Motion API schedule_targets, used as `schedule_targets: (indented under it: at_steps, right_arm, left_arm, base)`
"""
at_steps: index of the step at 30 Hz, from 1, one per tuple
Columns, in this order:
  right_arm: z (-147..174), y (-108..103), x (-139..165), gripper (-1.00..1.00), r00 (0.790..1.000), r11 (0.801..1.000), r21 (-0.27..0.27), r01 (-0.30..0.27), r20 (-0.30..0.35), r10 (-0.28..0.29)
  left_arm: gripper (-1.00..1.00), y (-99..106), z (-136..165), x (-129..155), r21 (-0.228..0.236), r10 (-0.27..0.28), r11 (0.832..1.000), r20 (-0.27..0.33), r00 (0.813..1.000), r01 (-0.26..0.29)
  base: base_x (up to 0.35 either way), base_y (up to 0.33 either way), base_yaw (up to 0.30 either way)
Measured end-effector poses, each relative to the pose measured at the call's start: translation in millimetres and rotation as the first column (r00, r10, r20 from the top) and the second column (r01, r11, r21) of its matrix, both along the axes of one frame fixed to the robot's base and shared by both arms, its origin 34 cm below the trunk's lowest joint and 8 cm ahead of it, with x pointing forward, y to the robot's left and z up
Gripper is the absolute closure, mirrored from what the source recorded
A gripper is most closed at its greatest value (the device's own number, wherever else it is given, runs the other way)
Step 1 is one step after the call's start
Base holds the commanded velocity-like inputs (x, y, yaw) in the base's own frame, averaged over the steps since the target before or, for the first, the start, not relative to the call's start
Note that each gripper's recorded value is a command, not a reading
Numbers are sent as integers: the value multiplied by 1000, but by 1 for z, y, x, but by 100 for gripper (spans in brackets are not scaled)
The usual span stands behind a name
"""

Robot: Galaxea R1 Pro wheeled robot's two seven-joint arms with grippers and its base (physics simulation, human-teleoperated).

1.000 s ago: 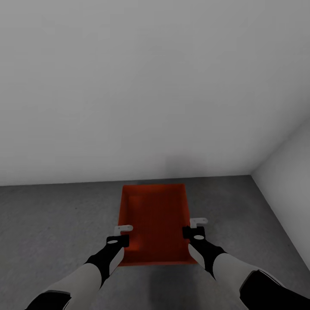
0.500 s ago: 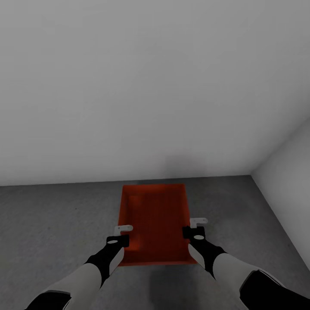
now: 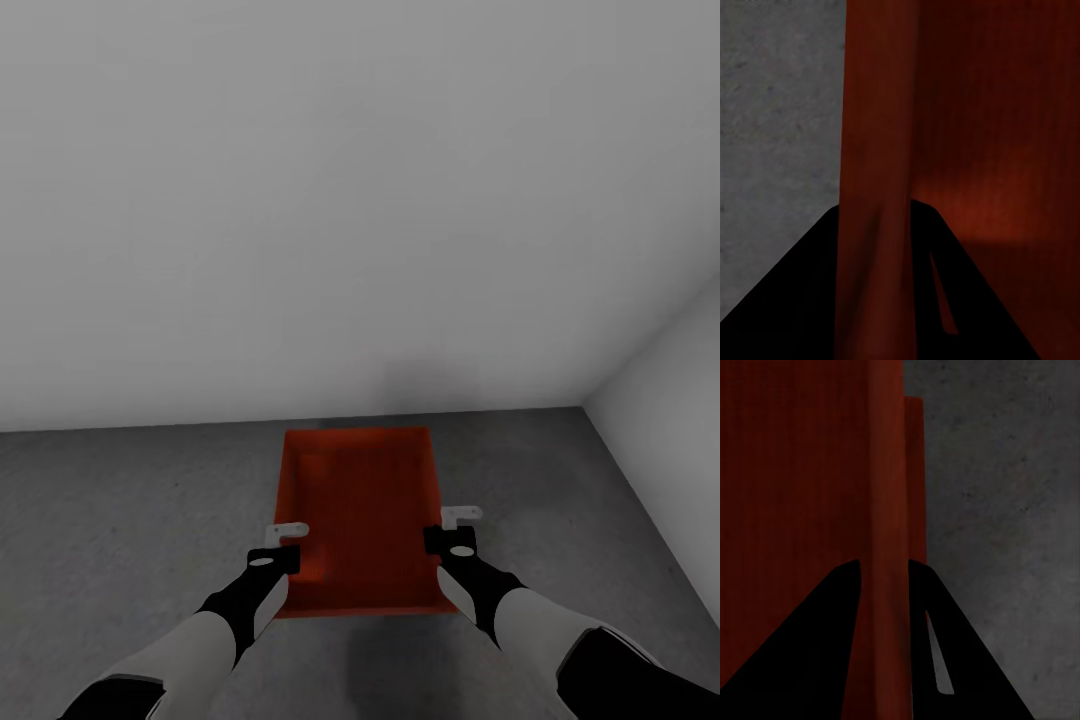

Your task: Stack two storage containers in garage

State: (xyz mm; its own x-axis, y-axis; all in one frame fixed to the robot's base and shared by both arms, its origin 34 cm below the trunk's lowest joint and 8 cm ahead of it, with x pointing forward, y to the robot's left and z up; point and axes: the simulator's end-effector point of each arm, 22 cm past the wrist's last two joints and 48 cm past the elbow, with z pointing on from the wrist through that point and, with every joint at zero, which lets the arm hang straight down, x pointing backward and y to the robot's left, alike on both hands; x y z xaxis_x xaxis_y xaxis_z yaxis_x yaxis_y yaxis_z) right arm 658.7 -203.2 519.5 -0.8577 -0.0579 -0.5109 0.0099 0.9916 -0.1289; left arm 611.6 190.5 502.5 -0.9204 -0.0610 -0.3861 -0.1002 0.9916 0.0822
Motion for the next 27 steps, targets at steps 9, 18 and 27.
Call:
schedule_targets:
  at_steps: [9, 18, 27]
  right_arm:
    - [0, 0, 0, 100, 1000, 1000, 0, 0, 1, 0]
    - [0, 0, 1, 100, 1000, 1000, 0, 0, 1, 0]
    - [-1, -4, 1, 100, 1000, 1000, 4, -2, 0, 2]
  left_arm:
    - [100, 0, 0, 0, 0, 0, 1000, 1, 1000, 0]
    - [100, 0, 0, 0, 0, 0, 1000, 1, 1000, 0]
    - [100, -4, 1, 0, 5, 3, 1000, 0, 1000, -3]
  base:
    - [0, 0, 0]
    - [0, -161, 0]
    - [0, -24, 0]
